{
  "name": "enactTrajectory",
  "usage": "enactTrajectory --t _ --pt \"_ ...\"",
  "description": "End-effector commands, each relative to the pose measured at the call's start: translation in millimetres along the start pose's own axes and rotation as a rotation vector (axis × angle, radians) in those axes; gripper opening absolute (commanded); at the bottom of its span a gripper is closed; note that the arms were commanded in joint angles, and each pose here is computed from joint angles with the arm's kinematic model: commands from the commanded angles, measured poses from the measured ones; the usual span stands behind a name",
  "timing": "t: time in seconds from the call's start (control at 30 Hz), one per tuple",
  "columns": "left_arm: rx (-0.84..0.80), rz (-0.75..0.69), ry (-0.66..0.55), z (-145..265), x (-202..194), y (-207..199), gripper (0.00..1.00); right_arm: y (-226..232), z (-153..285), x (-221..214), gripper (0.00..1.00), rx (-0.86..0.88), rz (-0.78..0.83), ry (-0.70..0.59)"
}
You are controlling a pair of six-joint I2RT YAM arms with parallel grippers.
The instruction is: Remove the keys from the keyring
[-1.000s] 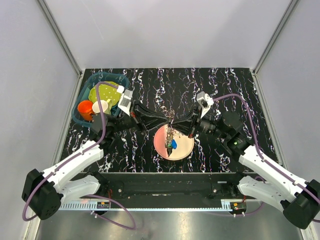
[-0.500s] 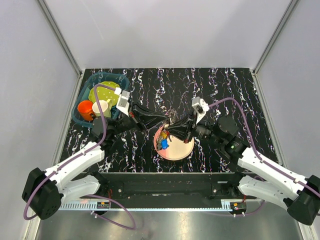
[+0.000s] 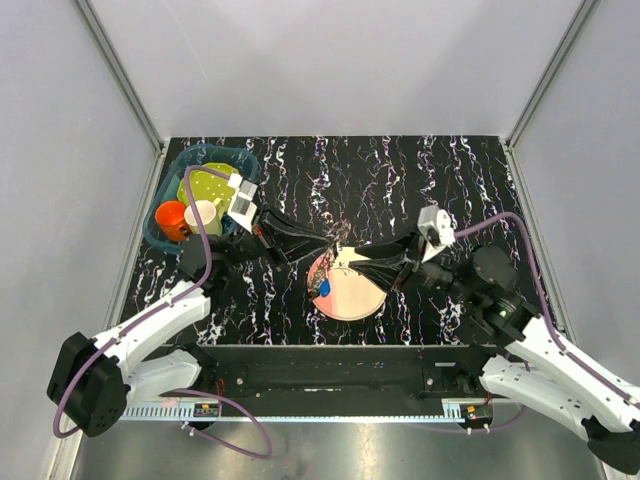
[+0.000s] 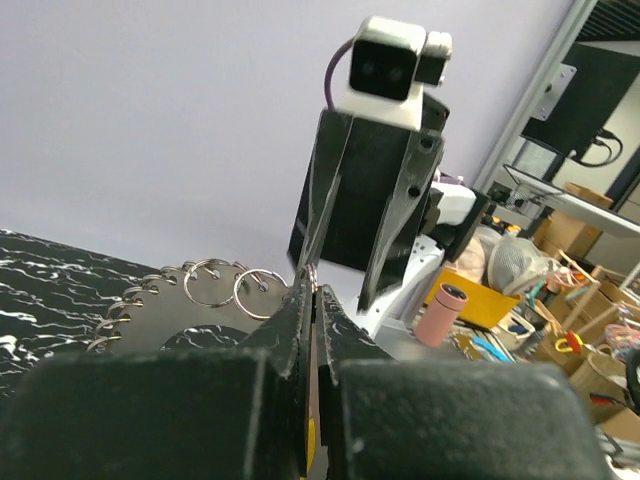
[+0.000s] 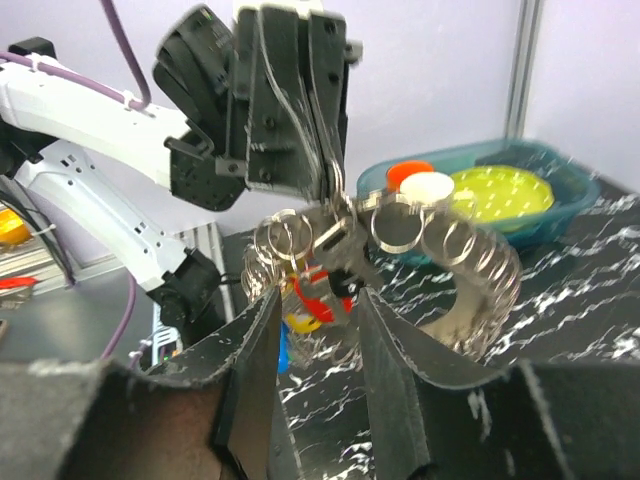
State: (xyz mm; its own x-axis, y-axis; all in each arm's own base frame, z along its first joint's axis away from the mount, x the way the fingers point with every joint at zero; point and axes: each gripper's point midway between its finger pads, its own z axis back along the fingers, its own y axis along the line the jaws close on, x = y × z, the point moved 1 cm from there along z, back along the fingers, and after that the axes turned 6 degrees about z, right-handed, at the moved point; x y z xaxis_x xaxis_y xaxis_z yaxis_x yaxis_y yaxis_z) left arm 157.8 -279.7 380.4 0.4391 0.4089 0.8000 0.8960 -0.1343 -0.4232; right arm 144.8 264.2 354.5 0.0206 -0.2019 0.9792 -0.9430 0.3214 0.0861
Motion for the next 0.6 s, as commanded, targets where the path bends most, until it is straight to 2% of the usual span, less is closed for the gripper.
enactTrajectory --t 0.0,0.13,0.37,0.57 --pt "-0.14 -0.078 0.014 -2 10 -32 0.0 1 10 38 0.43 -0.024 0.174 -0.067" --pt "-0.165 -0.068 0.05 -3 7 -35 0.0 -2 5 45 0.43 -0.011 0.273 -0.055" --pt "-0.184 -0.057 0.076 -3 6 -39 0.0 5 -13 42 0.41 0.101 0.325 0.013" --pt "-0.179 -0.048 0.084 -3 3 -37 0.0 7 -16 33 0.29 0.134 0.329 0.051"
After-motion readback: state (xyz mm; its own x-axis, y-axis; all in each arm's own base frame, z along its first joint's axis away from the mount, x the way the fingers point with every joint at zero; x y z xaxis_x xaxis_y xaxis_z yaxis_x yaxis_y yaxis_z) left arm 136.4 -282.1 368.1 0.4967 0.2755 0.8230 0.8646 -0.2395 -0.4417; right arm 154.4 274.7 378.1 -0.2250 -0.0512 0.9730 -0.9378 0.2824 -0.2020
